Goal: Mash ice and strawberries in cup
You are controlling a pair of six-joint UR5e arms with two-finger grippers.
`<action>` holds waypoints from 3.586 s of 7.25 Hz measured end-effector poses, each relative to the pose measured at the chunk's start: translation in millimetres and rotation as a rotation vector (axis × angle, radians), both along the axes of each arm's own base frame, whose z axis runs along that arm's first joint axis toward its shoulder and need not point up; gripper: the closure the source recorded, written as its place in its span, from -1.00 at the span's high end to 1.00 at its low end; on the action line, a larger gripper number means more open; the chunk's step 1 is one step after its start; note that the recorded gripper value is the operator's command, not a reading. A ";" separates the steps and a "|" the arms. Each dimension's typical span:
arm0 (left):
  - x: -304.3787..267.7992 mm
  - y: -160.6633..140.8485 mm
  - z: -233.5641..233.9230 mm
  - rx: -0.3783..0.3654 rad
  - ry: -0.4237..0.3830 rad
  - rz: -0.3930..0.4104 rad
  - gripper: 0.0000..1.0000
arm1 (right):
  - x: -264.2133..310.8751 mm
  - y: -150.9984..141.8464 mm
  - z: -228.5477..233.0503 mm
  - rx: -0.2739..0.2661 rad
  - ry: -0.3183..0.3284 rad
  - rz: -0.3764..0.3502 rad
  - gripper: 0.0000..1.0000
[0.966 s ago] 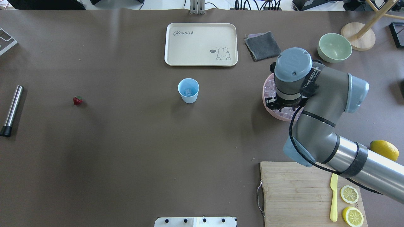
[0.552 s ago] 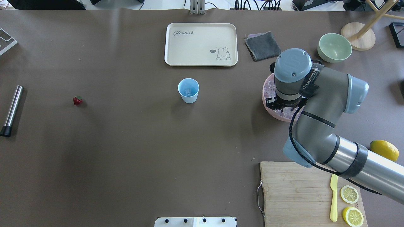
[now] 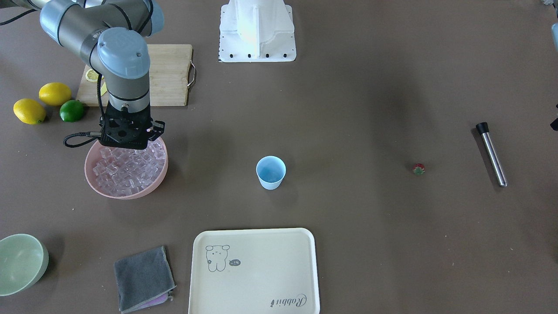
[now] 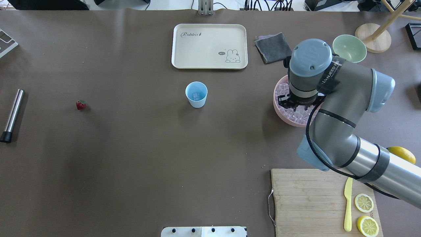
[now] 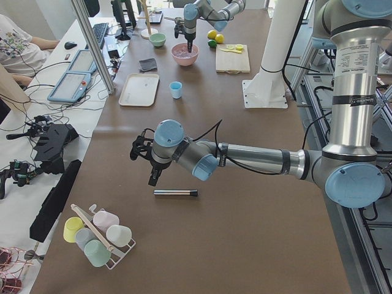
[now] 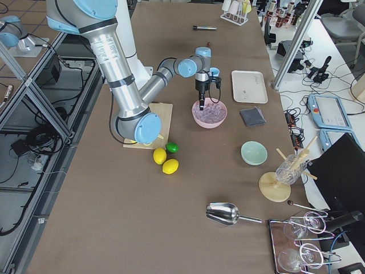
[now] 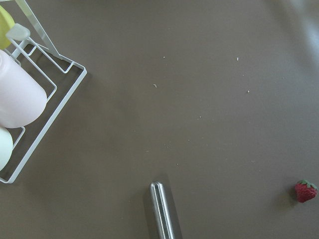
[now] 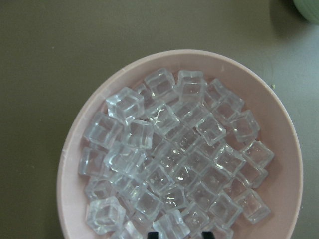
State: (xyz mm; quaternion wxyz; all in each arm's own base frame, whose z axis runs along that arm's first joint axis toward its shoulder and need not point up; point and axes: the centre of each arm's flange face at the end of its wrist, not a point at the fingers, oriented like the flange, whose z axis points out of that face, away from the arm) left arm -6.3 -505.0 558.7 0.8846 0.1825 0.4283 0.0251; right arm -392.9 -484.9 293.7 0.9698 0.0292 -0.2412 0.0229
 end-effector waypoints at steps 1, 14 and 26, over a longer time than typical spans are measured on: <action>0.0 0.1 0.2 0.000 0.000 0.000 0.94 | 0.5 -9.0 -29.1 0.002 -0.029 0.009 -1.00; 0.0 2.3 10.3 -0.017 -0.002 0.001 0.94 | -200.2 -59.3 -175.9 0.064 -0.262 0.086 -0.65; 0.9 -0.8 5.7 -0.009 0.000 0.002 0.94 | -37.6 -61.2 -72.3 0.125 -0.277 -0.058 0.69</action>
